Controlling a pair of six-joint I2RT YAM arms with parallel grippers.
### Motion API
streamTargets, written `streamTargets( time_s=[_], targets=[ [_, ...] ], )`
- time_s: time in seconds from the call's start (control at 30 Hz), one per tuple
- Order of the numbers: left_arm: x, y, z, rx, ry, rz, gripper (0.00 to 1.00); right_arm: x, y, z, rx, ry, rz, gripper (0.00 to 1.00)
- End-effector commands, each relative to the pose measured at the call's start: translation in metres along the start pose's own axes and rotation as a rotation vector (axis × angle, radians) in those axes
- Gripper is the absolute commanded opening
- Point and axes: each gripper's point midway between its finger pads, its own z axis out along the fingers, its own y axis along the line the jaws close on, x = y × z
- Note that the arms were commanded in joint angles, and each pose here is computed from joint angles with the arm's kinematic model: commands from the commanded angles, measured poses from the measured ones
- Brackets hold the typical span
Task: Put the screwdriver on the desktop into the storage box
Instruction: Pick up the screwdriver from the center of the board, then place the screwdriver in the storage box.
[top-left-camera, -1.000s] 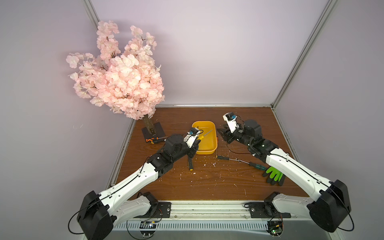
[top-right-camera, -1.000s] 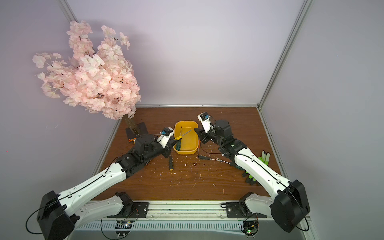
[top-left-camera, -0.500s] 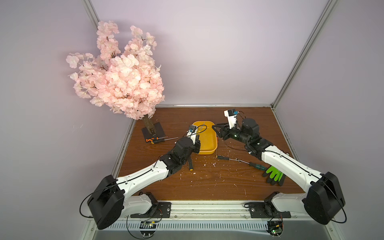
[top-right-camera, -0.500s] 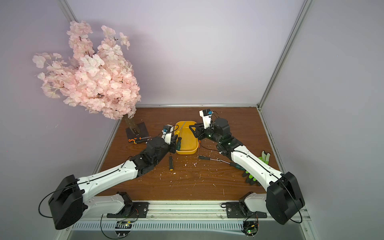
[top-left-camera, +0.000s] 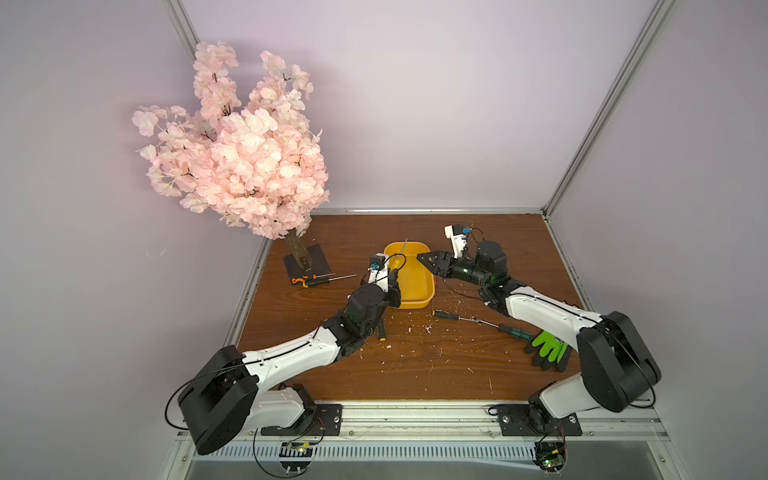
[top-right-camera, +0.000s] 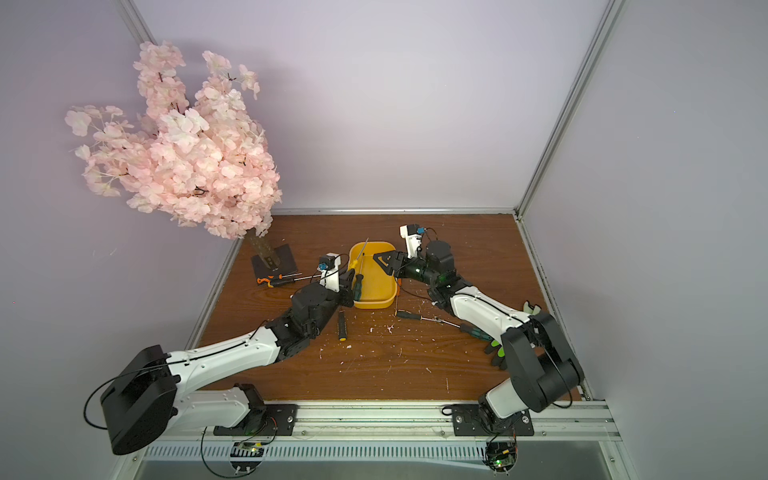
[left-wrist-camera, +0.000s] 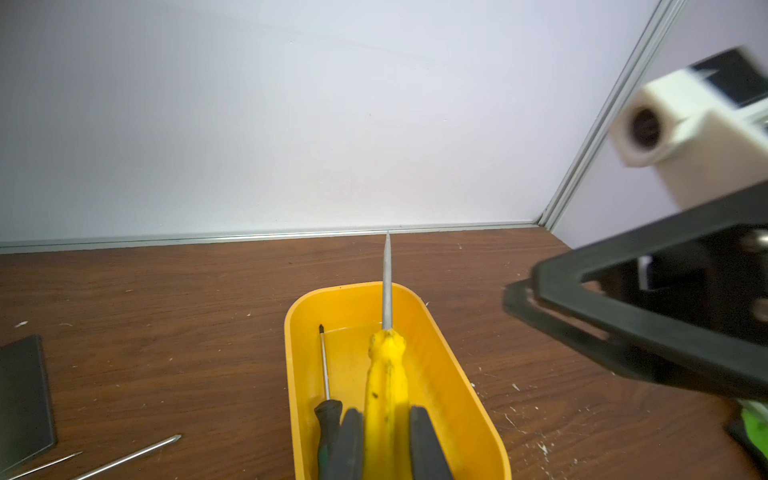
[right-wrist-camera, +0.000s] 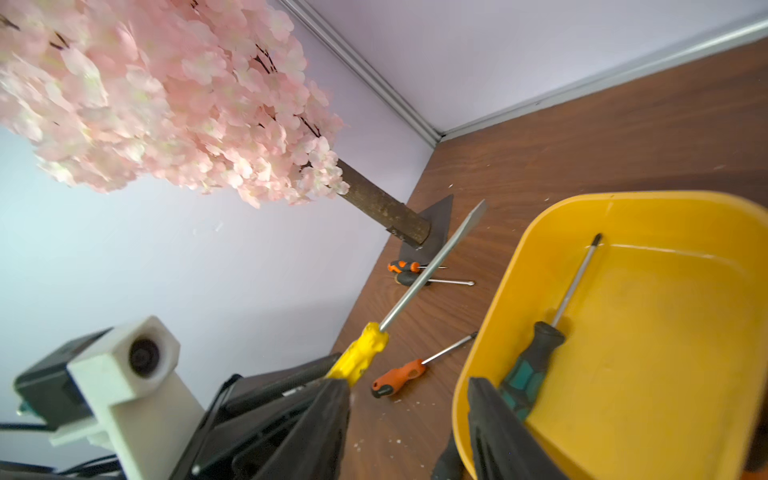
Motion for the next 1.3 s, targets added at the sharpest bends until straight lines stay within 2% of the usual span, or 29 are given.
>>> streamTargets(
  time_s=[0.0, 0.17, 0.4, 0.53, 0.6, 0.67, 0.73, 0.83, 0.97, 1.1, 1.27],
  targets=[
    [-0.026, -0.021, -0.012, 0.095, -0.114, -0.049, 0.00, -0.022, 0.060, 0.002, -0.288, -0.017, 0.044, 0.53],
    [-0.031, -0.029, -0.019, 0.135, -0.151, -0.064, 0.00, -0.025, 0.072, 0.009, -0.412, -0.005, 0.099, 0.52],
    [-0.035, -0.041, -0.021, 0.184, -0.167, -0.072, 0.00, -0.028, 0.075, 0.016, -0.451, 0.007, 0.134, 0.47],
    [-0.030, -0.040, -0.019, 0.173, -0.158, -0.067, 0.01, -0.030, 0.074, 0.021, -0.467, 0.014, 0.158, 0.25],
    [-0.027, -0.036, -0.018, 0.157, -0.149, -0.070, 0.09, -0.031, 0.069, 0.027, -0.452, 0.023, 0.161, 0.15],
    [-0.024, -0.032, -0.020, 0.144, -0.136, -0.073, 0.26, -0.033, 0.061, 0.036, -0.414, 0.031, 0.155, 0.08],
    [-0.019, -0.025, -0.022, 0.118, -0.119, -0.079, 0.43, -0.038, 0.052, 0.044, -0.368, 0.030, 0.134, 0.06],
    [-0.010, -0.012, -0.031, 0.074, -0.090, -0.079, 0.52, -0.045, 0.029, 0.058, -0.264, 0.040, 0.108, 0.04],
    [-0.002, 0.011, -0.050, 0.015, -0.070, -0.102, 0.57, -0.049, -0.012, 0.074, -0.113, 0.063, 0.096, 0.01],
    [0.000, 0.030, -0.069, -0.032, -0.071, -0.120, 0.57, -0.044, -0.052, 0.089, 0.052, 0.122, 0.053, 0.01],
    [-0.005, 0.046, -0.086, -0.073, -0.086, -0.140, 0.57, -0.030, -0.092, 0.103, 0.165, 0.190, 0.069, 0.02]
  ],
)
